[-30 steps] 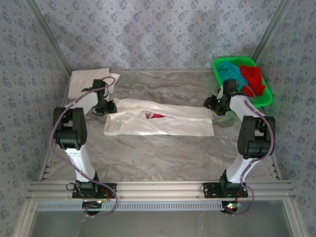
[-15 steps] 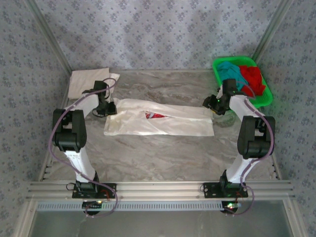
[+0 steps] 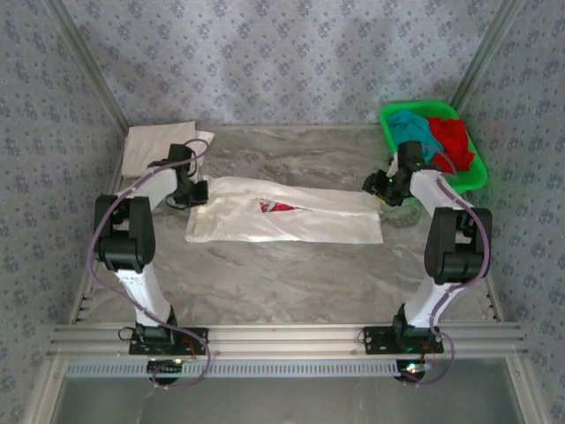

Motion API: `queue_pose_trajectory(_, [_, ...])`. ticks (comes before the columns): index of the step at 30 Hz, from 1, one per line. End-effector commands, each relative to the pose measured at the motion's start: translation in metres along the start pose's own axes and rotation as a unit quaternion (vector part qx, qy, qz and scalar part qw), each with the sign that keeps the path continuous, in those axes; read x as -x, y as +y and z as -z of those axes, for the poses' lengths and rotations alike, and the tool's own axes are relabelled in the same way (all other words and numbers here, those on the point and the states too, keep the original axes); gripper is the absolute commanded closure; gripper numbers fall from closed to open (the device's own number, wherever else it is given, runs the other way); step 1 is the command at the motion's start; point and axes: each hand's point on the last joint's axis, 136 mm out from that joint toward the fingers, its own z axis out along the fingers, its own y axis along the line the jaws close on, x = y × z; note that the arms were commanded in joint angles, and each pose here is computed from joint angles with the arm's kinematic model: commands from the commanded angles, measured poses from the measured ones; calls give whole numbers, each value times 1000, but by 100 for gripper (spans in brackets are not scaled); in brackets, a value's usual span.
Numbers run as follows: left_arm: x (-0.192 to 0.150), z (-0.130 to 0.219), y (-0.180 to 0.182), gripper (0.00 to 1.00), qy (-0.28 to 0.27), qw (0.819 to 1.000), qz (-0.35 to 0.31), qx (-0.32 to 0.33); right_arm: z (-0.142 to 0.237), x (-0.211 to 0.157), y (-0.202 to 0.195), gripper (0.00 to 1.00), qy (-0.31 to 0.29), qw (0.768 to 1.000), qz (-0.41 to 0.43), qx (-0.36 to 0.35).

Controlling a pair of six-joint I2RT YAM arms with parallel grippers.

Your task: Fold and stack the t-shirts

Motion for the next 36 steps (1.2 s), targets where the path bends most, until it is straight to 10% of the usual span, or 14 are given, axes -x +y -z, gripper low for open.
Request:
queue_pose_trajectory(1, [3,33,-14,100,-30,999,-15,-6,4,0,-1,48,2,1000,8,-9])
queue_pose_trajectory(27, [-127,55,-114,100,50,982,-182,-17,-4,4,0,48,1,1000,3,-6])
queue_pose_trajectory(36, [-144,55,-169,74,72,967,-229,-81,-10,3,0,48,5,1000,1,-5])
